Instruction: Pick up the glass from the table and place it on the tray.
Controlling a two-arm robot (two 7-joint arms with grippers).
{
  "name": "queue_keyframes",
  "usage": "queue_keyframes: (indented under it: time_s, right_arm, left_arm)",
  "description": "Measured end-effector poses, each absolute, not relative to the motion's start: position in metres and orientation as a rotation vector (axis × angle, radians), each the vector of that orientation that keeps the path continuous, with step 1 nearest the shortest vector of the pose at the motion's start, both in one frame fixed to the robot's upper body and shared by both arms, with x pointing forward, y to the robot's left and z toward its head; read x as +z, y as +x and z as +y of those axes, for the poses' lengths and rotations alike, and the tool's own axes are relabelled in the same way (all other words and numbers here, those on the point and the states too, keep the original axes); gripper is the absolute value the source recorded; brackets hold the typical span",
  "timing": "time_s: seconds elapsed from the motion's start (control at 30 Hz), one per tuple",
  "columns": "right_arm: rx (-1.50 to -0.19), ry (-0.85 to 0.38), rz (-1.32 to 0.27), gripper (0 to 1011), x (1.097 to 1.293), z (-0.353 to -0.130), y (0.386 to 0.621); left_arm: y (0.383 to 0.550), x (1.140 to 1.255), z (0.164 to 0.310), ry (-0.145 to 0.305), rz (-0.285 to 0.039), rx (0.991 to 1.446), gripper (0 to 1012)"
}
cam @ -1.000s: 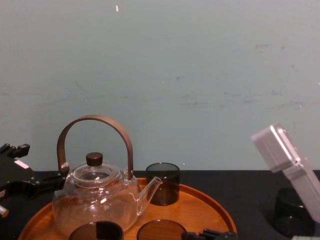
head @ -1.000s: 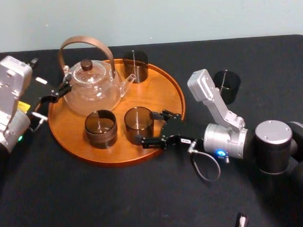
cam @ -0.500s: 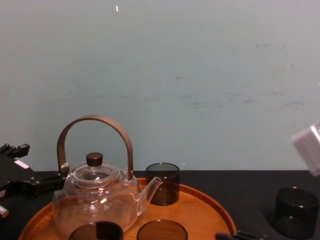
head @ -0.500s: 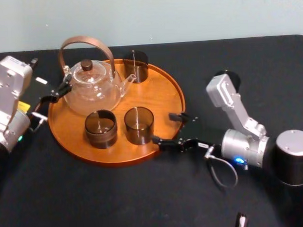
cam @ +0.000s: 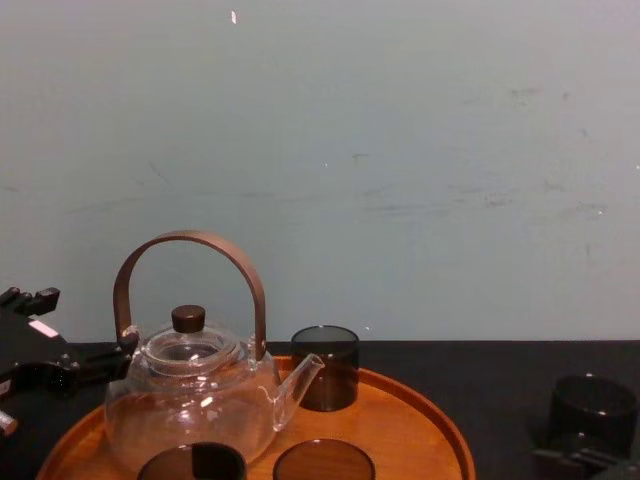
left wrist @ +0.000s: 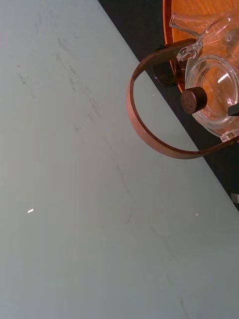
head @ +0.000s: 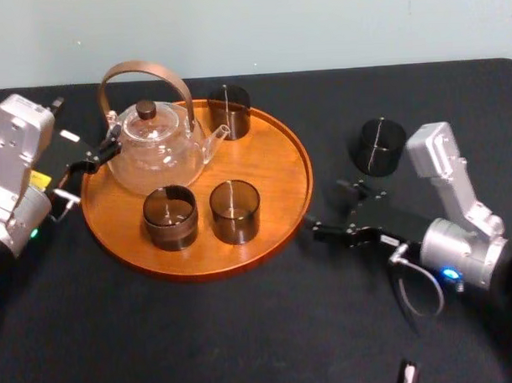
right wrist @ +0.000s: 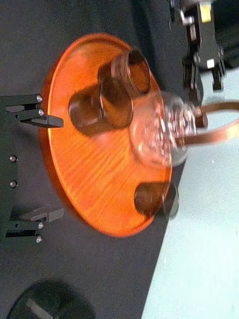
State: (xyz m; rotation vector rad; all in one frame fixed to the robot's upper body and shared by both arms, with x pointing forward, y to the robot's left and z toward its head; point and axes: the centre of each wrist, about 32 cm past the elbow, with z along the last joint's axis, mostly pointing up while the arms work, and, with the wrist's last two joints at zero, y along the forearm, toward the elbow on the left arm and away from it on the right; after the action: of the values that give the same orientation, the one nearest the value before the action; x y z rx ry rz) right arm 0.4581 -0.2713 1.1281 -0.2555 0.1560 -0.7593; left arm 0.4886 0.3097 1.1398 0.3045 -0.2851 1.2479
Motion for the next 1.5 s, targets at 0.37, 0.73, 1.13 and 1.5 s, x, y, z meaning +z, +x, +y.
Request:
queue_keyframes:
  time_s: [0.37, 0.73, 1.13, 1.5]
  right_arm:
    - [-0.879, -0.232, 0.167, 1002, 1.127, -0.298, 0.455]
    - [-0.999, -0.208, 0.177, 1002, 1.127, -0.327, 0.456]
    - [-1.031, -0.208, 0.196, 1002, 1.123, -0.334, 0.456]
    - [-1.05, -0.219, 0.193, 1002, 1.124, -0.335, 0.46]
  left_arm:
    - [0.489, 1.14, 0.31, 0.305, -0.285, 1.248, 1001]
    - [0.489, 1.14, 0.31, 0.305, -0.285, 1.248, 1001]
    - [0.489, 1.14, 0.31, 0.305, -0.285, 1.248, 1001]
    - [0.489, 1.14, 0.31, 0.305, -0.285, 1.248, 1001]
